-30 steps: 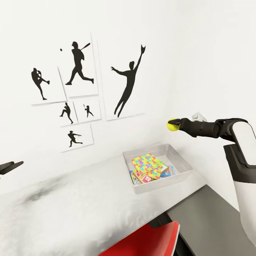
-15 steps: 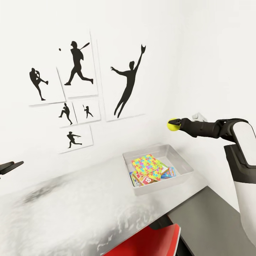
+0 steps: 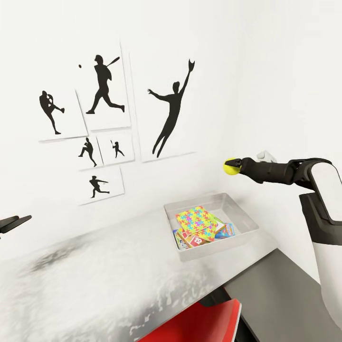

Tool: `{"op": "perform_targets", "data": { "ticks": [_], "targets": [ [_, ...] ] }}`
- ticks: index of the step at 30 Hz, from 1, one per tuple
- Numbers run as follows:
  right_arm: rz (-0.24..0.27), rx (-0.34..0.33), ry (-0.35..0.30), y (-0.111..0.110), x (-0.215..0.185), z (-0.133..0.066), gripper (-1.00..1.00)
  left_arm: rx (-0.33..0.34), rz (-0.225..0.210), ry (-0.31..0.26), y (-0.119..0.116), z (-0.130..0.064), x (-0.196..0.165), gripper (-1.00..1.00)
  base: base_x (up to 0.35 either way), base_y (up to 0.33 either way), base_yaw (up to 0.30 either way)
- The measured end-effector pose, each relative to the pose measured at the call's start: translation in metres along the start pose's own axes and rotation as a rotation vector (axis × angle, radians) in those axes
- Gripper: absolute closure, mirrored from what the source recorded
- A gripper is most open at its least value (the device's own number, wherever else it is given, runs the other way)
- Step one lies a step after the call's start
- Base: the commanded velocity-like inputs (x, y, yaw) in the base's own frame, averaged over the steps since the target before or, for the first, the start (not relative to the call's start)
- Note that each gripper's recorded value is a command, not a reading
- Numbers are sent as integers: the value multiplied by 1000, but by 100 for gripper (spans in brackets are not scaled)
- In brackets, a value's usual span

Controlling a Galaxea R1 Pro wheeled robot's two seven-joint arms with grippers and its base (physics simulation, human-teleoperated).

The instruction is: Put all the toys in the child's room - the three board games (two on the bed and one on the table), the two jigsaw puzzles on the table, and the tennis ball on the table - inside the toy box on the table in the child's room.

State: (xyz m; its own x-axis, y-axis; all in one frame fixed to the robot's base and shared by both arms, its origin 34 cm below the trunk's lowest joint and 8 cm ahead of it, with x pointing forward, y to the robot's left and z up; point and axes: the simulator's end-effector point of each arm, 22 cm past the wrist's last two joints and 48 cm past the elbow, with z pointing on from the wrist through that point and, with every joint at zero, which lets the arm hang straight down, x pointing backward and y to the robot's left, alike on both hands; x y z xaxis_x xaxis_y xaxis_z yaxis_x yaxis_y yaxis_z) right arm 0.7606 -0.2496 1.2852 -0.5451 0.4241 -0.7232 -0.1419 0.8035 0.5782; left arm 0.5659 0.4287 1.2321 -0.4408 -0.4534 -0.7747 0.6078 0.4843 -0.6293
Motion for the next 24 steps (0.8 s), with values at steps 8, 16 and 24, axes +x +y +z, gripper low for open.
{"op": "perform_targets", "data": {
  "ticks": [8,16,24],
  "targets": [
    [0,8,1,-2,1,0,100,0,0,0,0,0,0,-100,0,0,0],
    [22,129,27,-23,2,15,100,0,0,0,0,0,0,-100,0,0,0],
    [2,313,236,-5,48,82,100,0,0,0,0,0,0,-100,0,0,0]
  ]
}}
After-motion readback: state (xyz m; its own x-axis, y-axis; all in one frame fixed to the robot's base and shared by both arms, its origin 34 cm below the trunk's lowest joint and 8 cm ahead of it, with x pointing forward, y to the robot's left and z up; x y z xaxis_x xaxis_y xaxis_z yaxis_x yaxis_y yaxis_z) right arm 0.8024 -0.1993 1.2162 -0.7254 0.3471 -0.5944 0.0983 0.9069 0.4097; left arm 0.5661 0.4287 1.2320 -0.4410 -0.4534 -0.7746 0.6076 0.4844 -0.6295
